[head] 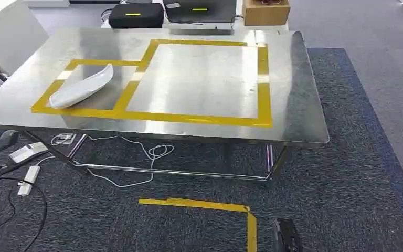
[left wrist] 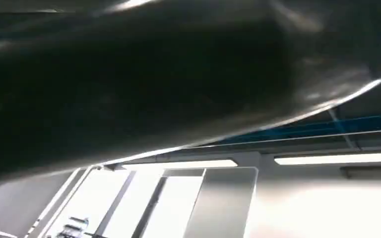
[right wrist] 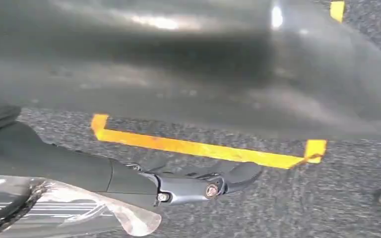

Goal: Take the parts from the cabinet and place them on the table.

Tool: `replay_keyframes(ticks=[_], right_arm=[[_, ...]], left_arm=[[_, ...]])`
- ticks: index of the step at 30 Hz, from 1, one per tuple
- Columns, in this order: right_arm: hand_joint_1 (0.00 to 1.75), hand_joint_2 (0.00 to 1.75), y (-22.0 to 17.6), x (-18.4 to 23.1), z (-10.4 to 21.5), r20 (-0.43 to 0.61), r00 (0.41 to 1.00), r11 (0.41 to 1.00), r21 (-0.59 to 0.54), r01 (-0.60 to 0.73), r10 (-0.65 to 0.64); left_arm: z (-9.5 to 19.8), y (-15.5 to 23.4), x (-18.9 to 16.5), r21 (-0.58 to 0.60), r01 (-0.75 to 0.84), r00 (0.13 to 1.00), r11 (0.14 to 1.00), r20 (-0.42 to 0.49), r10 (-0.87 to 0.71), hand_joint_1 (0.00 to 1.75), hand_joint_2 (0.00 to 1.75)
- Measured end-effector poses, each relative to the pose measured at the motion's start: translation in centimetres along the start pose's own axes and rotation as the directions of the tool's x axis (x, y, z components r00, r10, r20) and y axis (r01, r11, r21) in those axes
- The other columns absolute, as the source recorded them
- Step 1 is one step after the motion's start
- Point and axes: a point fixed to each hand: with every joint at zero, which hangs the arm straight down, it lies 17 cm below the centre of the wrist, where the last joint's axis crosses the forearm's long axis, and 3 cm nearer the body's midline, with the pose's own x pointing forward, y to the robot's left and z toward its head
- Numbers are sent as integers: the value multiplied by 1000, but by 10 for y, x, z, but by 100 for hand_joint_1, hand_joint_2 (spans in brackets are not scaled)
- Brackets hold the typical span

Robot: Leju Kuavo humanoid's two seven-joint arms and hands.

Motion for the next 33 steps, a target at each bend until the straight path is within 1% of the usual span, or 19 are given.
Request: replay_keyframes(ticks=[7,16,24,29,33], right_arm=[[0,0,3,-3,1,-6,1000,1000,3,-4,4],[0,0,5,-8,3,-21,1000,1000,-2,-15,15],[0,0,10,-7,3,-21,1000,1000,3,-12,12],[0,0,11,-8,3,-23,1000,1000,2,-12,12],[0,0,10,-6,3,-18,1000,1000,-1,-11,11]], left_arm=[[9,1,-8,-13,9,1000,1000,-11,-9,0,0],[37,-1,-25,-61,3,999,998,-35,-5,0,0],[42,2,-35,-68,25,999,997,-41,-28,0,0],[45,2,-33,-67,16,999,998,-35,-18,0,0],[41,3,-32,-55,16,999,998,-33,-17,0,0]])
